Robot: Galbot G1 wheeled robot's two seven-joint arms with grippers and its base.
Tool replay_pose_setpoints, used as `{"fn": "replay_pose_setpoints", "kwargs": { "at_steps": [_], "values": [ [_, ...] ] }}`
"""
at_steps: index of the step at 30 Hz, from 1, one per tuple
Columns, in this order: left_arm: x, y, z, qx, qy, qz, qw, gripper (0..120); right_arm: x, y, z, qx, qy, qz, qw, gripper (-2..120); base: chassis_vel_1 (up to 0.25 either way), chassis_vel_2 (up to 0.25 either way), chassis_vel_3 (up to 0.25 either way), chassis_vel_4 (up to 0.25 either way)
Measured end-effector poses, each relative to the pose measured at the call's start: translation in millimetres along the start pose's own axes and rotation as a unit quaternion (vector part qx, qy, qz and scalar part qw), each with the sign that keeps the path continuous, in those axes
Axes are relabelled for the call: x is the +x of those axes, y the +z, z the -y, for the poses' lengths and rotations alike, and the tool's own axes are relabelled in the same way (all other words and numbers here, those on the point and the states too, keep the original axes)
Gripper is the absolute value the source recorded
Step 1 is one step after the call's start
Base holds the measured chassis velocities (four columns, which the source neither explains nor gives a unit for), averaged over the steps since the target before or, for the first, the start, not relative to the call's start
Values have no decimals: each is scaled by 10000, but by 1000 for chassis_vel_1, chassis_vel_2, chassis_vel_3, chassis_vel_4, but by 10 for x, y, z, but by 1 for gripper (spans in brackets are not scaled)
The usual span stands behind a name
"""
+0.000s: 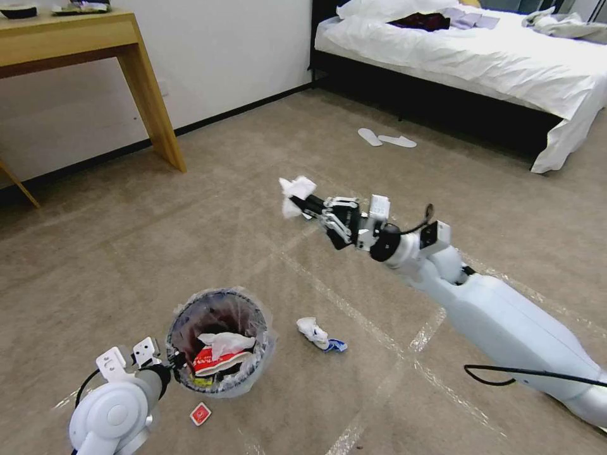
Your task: Pick up the trash bin and place the garbage on the floor into it.
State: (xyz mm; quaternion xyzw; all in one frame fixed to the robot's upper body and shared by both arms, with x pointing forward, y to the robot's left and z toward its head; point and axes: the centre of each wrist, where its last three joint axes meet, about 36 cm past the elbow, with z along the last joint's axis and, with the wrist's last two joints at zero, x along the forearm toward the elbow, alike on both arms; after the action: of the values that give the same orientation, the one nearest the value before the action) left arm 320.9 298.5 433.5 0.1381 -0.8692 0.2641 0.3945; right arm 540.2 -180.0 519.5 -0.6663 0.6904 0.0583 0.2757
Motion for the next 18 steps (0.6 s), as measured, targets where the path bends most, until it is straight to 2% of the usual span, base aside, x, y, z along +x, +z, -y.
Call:
{"fn": "replay_pose_setpoints", "kwargs": {
  "at_steps": [6, 9, 18],
  "values": [
    [-17, 30, -5, 80, -30, 4, 10000, 0, -440, 356, -162, -333, -876, -179, 9954, 0, 0, 0, 0, 0],
    [8, 25, -12, 105, -41, 47, 9999, 0, -560, 457, -199, -401, -1070, -203, 9932, 0, 0, 0, 0, 0],
    [40, 46, -1, 95, -33, 66, 9999, 0, -551, 678, -260, -480, -1446, -474, 9872, 0, 0, 0, 0, 0]
  ]
}}
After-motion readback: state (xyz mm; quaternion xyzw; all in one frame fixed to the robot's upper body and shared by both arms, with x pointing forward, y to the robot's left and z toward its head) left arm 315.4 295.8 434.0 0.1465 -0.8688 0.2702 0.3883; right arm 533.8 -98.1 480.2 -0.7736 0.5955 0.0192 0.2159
